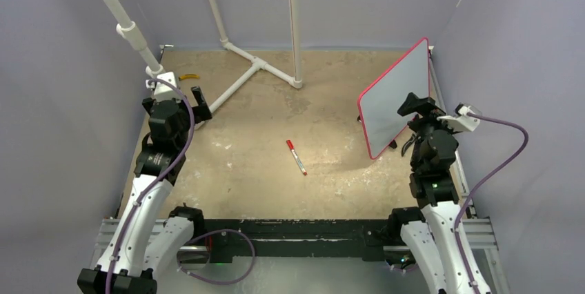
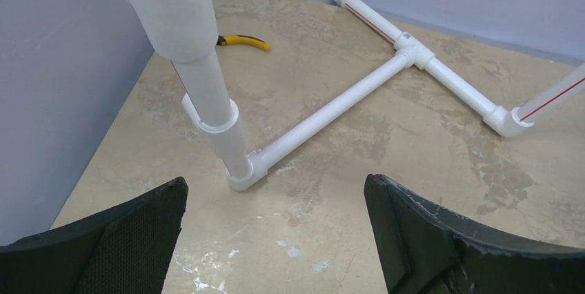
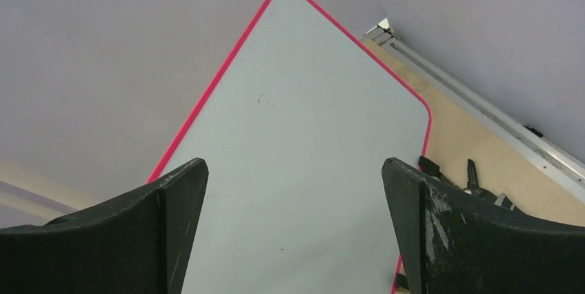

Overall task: Write a sentence on the whiteboard
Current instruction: Adjust the whiteboard at the center of the board.

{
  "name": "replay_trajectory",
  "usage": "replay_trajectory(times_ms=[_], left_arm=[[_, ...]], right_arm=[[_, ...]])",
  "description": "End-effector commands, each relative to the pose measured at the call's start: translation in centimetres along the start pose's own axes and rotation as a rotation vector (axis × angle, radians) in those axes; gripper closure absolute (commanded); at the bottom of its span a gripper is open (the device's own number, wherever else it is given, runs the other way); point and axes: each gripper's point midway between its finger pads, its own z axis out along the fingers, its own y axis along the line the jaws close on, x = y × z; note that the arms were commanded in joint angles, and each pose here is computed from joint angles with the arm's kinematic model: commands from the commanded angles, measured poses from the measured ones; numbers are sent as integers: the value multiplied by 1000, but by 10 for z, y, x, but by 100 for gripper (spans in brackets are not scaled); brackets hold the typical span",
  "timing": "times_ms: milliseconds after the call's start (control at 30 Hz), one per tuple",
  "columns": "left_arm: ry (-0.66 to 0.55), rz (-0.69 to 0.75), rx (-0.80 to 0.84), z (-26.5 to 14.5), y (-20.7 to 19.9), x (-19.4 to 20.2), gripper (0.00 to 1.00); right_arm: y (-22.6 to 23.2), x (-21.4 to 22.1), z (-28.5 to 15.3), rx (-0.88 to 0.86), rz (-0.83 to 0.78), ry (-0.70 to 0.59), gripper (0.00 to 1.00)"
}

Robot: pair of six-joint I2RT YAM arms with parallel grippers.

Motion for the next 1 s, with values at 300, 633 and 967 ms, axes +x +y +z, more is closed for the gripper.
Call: replay_trajectory(times_ms=[300,633,967], left_arm=[[-10,-33,14,-1,-4,-8,1],[-5,-25,75,-2,-14,-5,1],[5,-23,89,0,-17,-2,1]], right_arm=[[-23,86,21,140,106,259,1],[-110,124,28,207,255,415,6],[-129,168,32,173,257,587,28]])
